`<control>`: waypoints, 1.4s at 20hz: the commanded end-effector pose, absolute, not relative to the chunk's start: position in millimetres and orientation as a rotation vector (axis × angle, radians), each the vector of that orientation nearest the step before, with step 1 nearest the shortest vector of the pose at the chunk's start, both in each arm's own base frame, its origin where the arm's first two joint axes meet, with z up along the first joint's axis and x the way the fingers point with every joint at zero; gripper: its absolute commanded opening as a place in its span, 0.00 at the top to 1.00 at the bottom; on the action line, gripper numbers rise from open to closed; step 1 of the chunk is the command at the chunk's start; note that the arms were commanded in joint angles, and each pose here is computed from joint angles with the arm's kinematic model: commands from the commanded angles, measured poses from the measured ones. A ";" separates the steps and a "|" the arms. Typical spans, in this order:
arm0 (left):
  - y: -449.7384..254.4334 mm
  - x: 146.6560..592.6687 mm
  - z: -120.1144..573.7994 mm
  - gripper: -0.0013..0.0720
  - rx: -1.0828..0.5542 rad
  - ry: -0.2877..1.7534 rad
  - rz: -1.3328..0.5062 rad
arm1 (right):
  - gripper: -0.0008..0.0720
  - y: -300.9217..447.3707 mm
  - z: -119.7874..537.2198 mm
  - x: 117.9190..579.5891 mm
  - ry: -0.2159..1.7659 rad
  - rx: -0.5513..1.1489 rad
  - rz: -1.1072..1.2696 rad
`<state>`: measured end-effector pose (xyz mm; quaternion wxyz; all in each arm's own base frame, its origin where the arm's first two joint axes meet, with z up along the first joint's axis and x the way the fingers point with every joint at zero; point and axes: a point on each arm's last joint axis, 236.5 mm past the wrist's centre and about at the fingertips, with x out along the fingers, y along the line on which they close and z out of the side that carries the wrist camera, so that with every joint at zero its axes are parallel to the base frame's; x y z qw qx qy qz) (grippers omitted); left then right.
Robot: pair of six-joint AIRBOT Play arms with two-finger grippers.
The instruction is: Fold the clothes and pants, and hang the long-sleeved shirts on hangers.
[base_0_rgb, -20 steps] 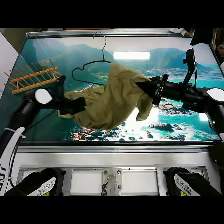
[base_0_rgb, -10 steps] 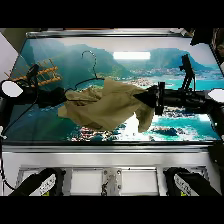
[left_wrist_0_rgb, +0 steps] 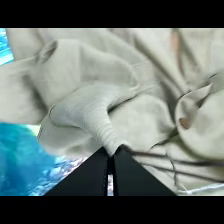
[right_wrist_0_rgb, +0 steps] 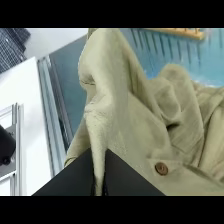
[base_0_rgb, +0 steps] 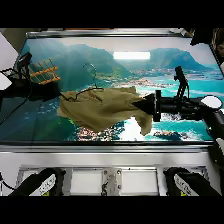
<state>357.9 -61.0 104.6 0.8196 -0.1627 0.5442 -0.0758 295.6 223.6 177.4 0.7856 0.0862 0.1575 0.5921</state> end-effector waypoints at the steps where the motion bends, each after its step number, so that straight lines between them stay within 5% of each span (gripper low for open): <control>1: -60.5 348.8 91.1 0.97 -0.280 1.204 -0.153 | 0.98 222.6 194.7 301.3 0.255 0.208 1.248; 9: -41.0 352.7 80.9 0.97 -0.318 1.196 -0.098 | 0.98 218.1 228.4 288.4 0.151 0.130 1.195; 16: -47.2 352.2 82.5 0.97 -0.318 1.196 -0.116 | 0.98 222.4 197.3 262.3 0.309 0.098 1.271; 28: -71.1 324.3 140.8 0.97 -0.256 1.049 -0.199 | 0.98 223.7 146.8 271.9 0.296 0.315 1.186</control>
